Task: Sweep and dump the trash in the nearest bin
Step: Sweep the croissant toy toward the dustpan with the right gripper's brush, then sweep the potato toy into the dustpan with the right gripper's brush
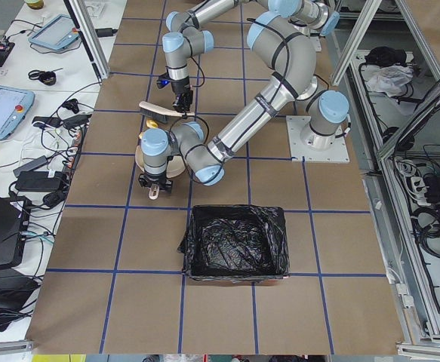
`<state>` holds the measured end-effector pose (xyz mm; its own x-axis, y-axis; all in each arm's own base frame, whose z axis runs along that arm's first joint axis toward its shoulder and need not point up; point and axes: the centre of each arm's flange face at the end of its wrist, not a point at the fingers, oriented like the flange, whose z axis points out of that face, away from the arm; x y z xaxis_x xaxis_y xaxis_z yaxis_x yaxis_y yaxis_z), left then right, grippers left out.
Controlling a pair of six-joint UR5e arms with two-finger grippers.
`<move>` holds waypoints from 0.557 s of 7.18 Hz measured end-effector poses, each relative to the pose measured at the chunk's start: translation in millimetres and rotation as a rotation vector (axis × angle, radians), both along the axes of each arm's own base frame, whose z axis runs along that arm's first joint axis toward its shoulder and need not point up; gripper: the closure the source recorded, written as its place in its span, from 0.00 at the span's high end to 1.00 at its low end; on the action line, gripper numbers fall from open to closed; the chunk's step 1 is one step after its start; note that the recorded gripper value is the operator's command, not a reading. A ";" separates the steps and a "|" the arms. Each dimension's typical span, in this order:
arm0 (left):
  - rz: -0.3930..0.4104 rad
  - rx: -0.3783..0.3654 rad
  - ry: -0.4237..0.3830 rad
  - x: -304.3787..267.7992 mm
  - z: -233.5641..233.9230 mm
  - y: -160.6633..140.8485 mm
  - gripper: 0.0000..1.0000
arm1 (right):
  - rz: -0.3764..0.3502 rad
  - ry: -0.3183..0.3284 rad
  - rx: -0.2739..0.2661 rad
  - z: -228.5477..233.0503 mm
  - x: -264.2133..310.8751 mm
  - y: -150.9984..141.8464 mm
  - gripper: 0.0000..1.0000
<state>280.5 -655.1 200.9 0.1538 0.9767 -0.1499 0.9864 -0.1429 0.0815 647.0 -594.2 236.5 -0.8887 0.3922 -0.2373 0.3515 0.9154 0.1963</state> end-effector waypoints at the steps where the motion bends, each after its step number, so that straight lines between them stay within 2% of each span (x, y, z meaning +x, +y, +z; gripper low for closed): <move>1: 0.001 0.000 0.000 0.0 0.0 0.0 0.00 | 0.037 -0.003 -0.009 -3.5 4.1 3.5 0.00; 2: 0.004 0.000 0.001 -0.1 -0.1 0.0 0.00 | 0.123 -0.012 -0.028 -9.2 6.9 5.5 0.00; 4: 0.007 0.000 0.003 -0.2 -0.2 0.0 0.00 | 0.360 -0.046 -0.074 -25.3 10.4 7.2 0.00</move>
<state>280.3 -655.1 200.7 0.1463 0.9777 -0.1504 0.9876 -0.1357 0.0784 657.4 -587.0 211.2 -0.9543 0.0368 -0.2966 -0.0032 0.9911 0.1333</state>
